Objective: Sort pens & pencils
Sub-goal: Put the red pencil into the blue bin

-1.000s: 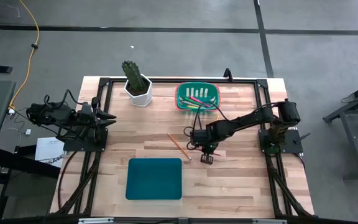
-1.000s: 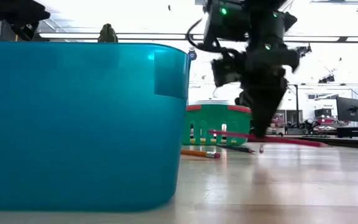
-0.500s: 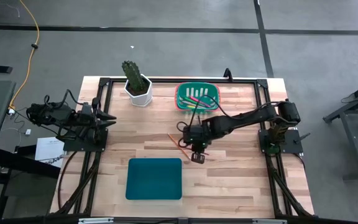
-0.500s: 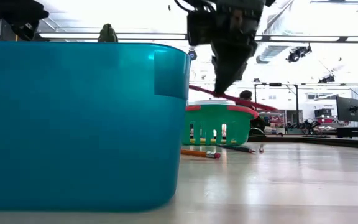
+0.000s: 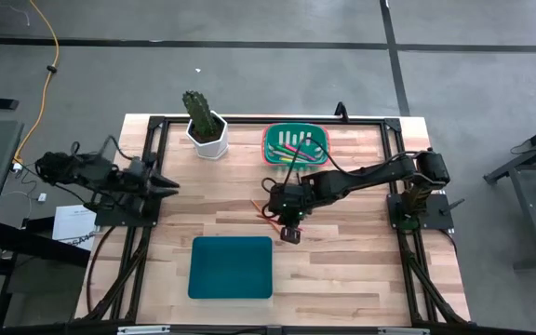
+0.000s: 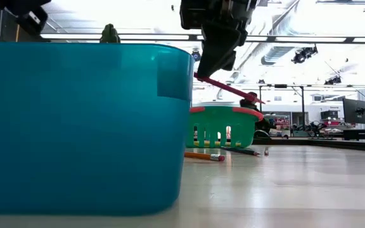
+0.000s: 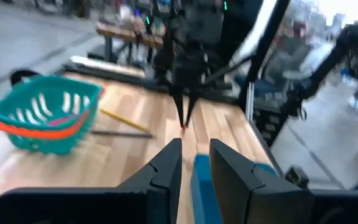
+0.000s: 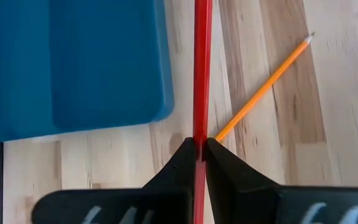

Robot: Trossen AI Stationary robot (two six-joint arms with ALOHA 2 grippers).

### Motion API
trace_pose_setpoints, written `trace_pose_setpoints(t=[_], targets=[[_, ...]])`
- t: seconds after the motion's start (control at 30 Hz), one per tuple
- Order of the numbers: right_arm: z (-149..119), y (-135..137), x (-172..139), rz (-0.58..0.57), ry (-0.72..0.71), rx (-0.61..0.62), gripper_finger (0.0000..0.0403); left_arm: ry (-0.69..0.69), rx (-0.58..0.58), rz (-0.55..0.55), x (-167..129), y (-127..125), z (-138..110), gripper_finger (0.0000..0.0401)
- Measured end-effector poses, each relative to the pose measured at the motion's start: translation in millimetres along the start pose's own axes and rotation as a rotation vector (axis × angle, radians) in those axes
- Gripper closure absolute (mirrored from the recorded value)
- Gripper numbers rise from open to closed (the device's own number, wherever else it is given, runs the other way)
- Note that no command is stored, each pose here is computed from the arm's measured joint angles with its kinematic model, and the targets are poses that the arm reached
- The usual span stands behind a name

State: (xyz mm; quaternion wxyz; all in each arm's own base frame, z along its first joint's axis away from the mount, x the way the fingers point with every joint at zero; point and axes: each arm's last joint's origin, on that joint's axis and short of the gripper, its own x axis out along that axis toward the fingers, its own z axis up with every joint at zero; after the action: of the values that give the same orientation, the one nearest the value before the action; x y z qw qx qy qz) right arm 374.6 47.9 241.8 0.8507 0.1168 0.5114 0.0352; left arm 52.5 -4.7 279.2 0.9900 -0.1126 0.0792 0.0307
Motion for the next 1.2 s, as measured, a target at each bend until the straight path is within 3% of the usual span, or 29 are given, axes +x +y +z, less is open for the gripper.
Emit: trace_pose_setpoints(t=[0.17, 0.43, 0.7, 1.2], targets=[[5, 1, 0, 0.013, -0.051, -0.017, 0.0398, 0.112, 0.023, -0.045, 32, -12, 1, 0.0329], [15, 4, -1, 0.060, -0.152, -0.070, 0.0398, 0.118, 0.031, -0.063, 67, -25, 6, 0.0329], [24, 14, -4, 0.211, -0.238, -0.130, 0.0398, 0.082, 0.001, -0.026, 71, -25, 9, 0.0329], [34, 36, -9, 0.356, -0.378, -0.211, 0.0398, 0.058, -0.041, 0.017, 71, -24, 10, 0.0329]])
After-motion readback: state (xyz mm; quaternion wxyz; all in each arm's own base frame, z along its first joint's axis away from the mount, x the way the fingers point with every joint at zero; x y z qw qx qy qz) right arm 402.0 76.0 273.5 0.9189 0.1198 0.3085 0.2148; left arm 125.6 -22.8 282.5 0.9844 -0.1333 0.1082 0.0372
